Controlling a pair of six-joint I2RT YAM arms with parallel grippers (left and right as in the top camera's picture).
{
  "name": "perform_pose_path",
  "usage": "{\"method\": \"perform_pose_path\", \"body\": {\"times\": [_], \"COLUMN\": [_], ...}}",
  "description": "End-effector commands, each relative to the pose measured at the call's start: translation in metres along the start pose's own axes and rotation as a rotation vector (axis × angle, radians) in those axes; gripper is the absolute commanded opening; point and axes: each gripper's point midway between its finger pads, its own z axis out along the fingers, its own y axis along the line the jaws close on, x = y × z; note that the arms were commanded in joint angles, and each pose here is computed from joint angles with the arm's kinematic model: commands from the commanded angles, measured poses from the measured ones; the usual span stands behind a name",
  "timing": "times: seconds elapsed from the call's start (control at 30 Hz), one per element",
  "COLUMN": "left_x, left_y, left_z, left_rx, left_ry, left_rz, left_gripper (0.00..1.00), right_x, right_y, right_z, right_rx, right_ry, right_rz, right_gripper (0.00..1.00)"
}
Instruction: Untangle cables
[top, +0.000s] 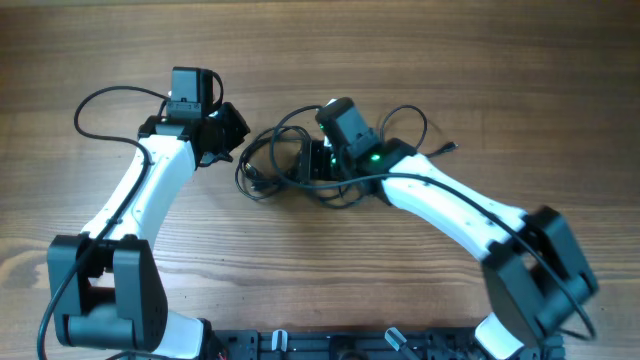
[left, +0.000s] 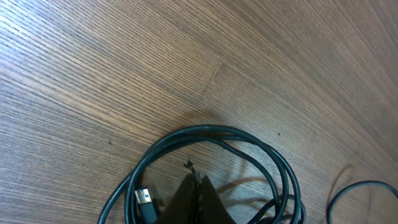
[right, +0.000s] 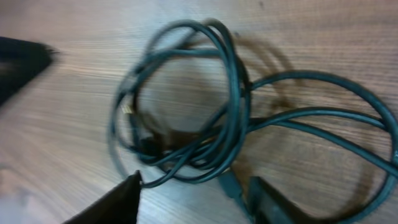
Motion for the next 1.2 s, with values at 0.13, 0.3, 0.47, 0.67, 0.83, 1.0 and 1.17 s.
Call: {"method": "perform_pose_path", "body": {"times": [0.13,0.3,0.47,0.67,0.83,1.0,1.17], "left_x": [0.0,0.0,-0.001,-0.001,-0.001,-0.001,-0.001], "left_y": [-0.001,-0.001,0.0,0.0,0.0,0.0,0.0], "left_z": [0.003,0.003,0.003,0.003,0.003,0.003,0.003], "left_rx": [0.008,0.008,0.005,0.002,0.002,0.002,0.002], "left_ry": [0.014,0.014,0.011,0.009,0.009,0.009,0.009], "left_rz": [-0.014,-0.014,-0.014,-0.014,-0.014,-0.014,-0.014], "left_gripper": [0.06,0.07,0.09,0.12,0.13,0.14,0.14], "right_x": [0.023,0.024,0.022,0.013,0.012,0.012,0.015], "right_y": [-0.028,-0.032,-0.031,-0.023,-0.022,-0.022,-0.024], "right_z": [0.048,0.052,0.053,0.054,0.054,0.054,0.054], "right_rx": [0.068,0.084,0.077,0.039,0.038,0.039,0.047], "right_ry": [0.079,0.078,0.072,0.039,0.037,0.035,0.043], "right_rz": [0.054,0.054,0.027,-0.185,-0.195,-0.154,-0.038], "right_gripper": [0.51,0.17,0.04,0.04,0.17,0.57,0.57]}}
